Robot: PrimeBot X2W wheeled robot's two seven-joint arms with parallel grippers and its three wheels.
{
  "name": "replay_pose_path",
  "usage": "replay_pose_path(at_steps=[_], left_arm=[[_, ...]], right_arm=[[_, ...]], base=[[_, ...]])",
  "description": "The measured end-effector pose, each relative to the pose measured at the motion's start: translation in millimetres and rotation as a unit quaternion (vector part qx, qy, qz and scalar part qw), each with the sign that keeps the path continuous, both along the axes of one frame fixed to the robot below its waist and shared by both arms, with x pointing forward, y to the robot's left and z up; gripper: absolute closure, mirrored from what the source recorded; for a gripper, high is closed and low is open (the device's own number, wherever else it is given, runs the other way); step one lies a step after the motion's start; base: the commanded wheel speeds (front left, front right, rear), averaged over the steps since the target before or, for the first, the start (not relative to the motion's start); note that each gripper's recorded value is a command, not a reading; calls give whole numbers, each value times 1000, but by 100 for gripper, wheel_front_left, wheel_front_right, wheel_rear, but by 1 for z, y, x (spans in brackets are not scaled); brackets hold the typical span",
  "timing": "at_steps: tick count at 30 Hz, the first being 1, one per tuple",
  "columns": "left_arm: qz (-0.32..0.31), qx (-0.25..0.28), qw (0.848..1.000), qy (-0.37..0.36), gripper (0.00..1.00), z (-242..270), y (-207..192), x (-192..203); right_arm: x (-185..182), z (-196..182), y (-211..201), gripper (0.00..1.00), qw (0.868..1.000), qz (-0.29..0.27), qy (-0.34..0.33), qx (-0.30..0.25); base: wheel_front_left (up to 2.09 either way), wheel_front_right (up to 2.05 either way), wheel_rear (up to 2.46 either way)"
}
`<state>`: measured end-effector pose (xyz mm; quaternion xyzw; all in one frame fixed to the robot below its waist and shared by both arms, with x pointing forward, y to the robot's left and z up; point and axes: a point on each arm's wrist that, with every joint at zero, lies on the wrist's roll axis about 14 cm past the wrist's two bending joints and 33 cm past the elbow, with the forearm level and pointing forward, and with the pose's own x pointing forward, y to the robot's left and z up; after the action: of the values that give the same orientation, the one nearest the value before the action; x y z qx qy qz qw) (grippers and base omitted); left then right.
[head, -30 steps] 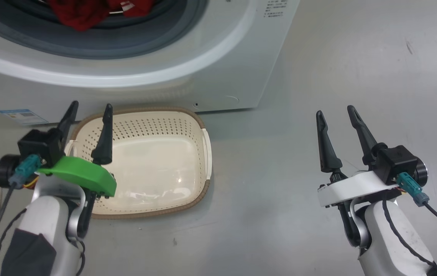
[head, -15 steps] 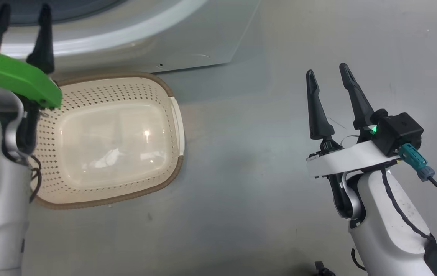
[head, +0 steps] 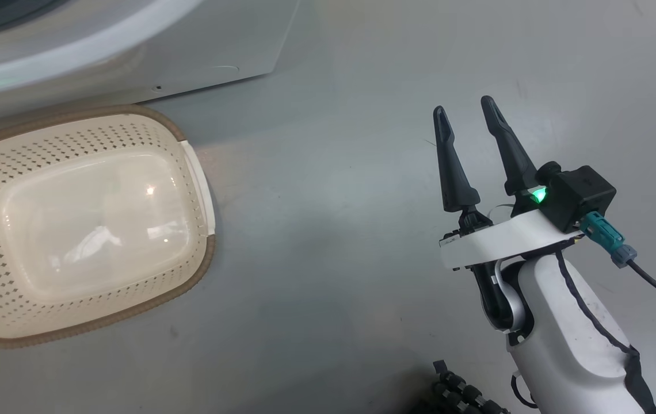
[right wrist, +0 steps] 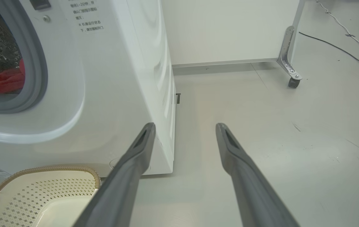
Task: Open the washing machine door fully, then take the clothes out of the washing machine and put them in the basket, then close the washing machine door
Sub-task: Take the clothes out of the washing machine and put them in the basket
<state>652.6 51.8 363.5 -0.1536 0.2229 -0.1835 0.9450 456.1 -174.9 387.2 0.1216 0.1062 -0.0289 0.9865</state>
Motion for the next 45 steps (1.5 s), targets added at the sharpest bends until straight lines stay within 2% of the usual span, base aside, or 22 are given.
replay_pose_path(at_steps=[6,15,20,28,36,37,38,39,40,45], left_arm=[[-3,-5,1000,5,0,4,-7,22],[6,-51,999,-16,0,34,-21,57],[-2,-56,998,9,0,24,-30,62],[-24,-37,997,61,0,-3,-40,55],[-41,12,992,120,0,-34,-33,43],[-43,19,991,126,20,-37,-33,41],[-44,24,990,130,53,-39,-32,41],[-46,28,990,133,67,-39,-31,41],[-46,29,989,135,100,-39,-30,42],[-46,30,989,137,100,-38,-30,43]], right_arm=[[-7,-1,-11,0,1000,-17,8,-4],[-15,0,-24,0,999,-38,16,-11],[-14,-2,-27,0,999,-46,20,-7],[-16,-6,-30,0,998,-53,27,-7],[-14,-7,-28,0,998,-50,27,-7],[-13,-7,-28,0,998,-49,26,-7],[-12,-7,-28,0,998,-49,25,-7],[-11,-6,-28,0,998,-48,25,-7],[-10,-6,-27,0,999,-48,23,-8],[-9,-6,-27,0,999,-47,22,-8]], base=[[0,0,0],[0,0,0],[0,0,0],[0,0,0],[0,0,0],[0,0,0],[0,0,0],[0,0,0],[0,0,0],[0,0,0]])
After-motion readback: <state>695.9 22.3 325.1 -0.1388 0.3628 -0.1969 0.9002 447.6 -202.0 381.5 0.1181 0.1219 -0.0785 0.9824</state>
